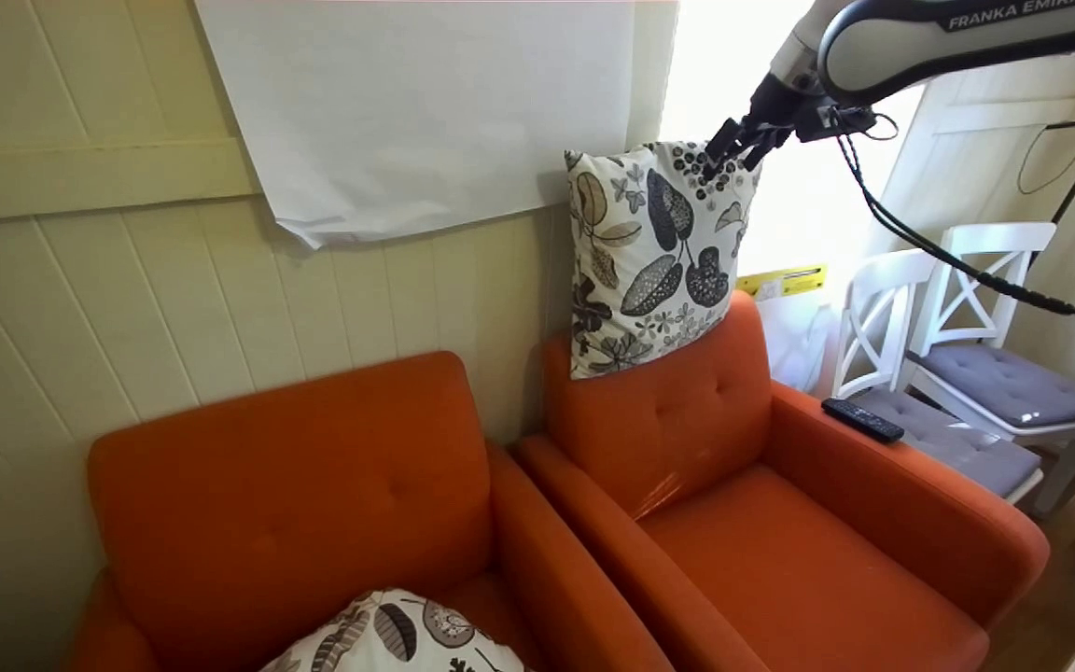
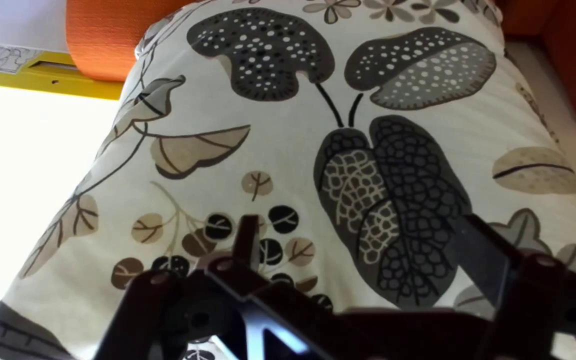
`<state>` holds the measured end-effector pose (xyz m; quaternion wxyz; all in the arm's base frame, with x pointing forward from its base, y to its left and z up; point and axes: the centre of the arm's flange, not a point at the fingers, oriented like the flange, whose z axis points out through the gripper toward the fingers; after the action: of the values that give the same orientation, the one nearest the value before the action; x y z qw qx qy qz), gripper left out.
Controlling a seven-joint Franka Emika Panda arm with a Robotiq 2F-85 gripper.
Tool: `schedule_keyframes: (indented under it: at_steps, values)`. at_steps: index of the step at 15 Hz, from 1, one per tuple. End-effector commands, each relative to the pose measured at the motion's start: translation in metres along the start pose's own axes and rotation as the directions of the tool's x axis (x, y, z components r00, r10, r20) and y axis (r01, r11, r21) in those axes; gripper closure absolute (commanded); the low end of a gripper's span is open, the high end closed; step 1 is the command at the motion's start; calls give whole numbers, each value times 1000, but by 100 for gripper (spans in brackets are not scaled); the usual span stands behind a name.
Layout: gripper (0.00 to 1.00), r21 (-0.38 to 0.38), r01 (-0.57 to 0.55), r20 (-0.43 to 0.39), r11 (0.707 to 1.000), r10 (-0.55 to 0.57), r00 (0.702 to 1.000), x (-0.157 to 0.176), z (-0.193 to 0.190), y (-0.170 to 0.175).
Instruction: Drop the pillow on the sofa seat
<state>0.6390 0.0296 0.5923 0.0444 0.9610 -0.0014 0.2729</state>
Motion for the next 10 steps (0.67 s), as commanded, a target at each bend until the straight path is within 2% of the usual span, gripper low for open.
schedule_keyframes:
  at_steps: [1, 7, 8, 9, 10]
  values:
    - [0, -18, -15, -46, 1000, 14, 999, 32, 18, -4]
    - [0, -43, -64, -197, 997, 54, 979, 92, 9, 5]
    - [16, -47, -73, -214, 996, 61, 975, 99, 10, 5]
    - [28, -45, -78, -223, 996, 66, 973, 105, 11, 5]
    - [34, -43, -86, -230, 995, 74, 970, 111, 14, 3]
